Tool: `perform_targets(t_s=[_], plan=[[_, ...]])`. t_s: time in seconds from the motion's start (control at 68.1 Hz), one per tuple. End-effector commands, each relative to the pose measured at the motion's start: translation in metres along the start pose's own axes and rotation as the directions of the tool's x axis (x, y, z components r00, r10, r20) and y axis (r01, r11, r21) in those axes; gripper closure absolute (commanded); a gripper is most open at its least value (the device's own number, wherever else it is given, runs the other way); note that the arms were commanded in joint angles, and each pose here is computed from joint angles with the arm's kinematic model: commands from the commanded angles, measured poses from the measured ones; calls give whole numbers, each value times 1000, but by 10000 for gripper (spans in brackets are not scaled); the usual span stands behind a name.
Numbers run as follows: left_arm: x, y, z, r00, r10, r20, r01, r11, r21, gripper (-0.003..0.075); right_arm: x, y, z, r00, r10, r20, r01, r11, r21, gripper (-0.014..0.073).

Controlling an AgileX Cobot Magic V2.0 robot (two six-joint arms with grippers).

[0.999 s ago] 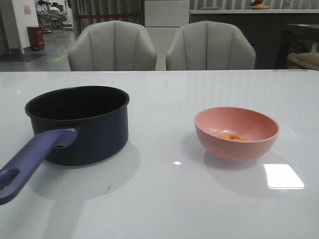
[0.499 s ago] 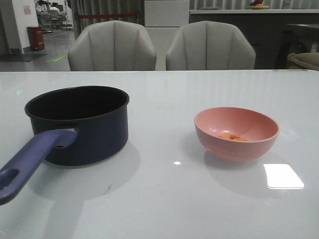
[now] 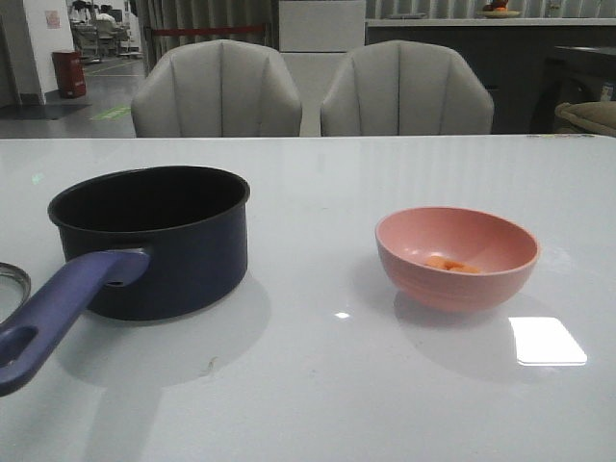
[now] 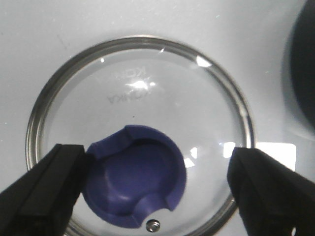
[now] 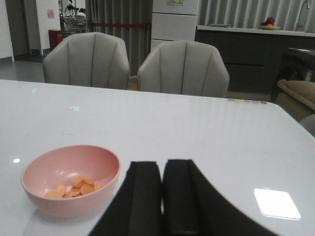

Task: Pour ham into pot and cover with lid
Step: 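Move the glass lid aside and set it on the table with the left gripper, then grasp the pink bowl rim with the right gripper and lift it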

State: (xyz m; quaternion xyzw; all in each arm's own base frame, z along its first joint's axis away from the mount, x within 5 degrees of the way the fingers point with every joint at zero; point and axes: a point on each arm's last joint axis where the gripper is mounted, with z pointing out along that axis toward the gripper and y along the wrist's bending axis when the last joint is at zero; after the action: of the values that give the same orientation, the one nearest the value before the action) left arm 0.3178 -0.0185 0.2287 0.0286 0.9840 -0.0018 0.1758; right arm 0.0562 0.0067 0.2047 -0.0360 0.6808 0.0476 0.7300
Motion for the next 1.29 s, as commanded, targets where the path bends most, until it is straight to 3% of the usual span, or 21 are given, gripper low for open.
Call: perform_targets(t_s=[0.0,0.235,0.558,0.646,0.852,1.131,1.278], plan=[[-6,-11,-55,984,19,180,-23,1000,21,114,-11,0,-2,994,-17,110,16,1000,3,428],[29,-27,-136,898,66,434,-97,994,50,114,-11,0,-2,994,-17,110,16,1000,3,428],[127,-22,-211,635,28,772,-156,983,92,114,-11,0,-2,994,-17,109,16,1000,3,428],[154,-18,-214,556,-1,831,-157,982,106,114,-11,0,-2,994,-17,109,16,1000,3,428],[199,-15,-195,448,-26,894,-203,970,130,114,-11,0,-2,994,-17,109,16,1000,3,428],[233,-14,-171,360,-47,932,-288,945,158,114,-11,0,-2,994,-17,109,16,1000,3,428],[241,-13,-164,346,-72,935,-292,939,181,114,-11,0,-2,994,-17,111,16,1000,4,428]])
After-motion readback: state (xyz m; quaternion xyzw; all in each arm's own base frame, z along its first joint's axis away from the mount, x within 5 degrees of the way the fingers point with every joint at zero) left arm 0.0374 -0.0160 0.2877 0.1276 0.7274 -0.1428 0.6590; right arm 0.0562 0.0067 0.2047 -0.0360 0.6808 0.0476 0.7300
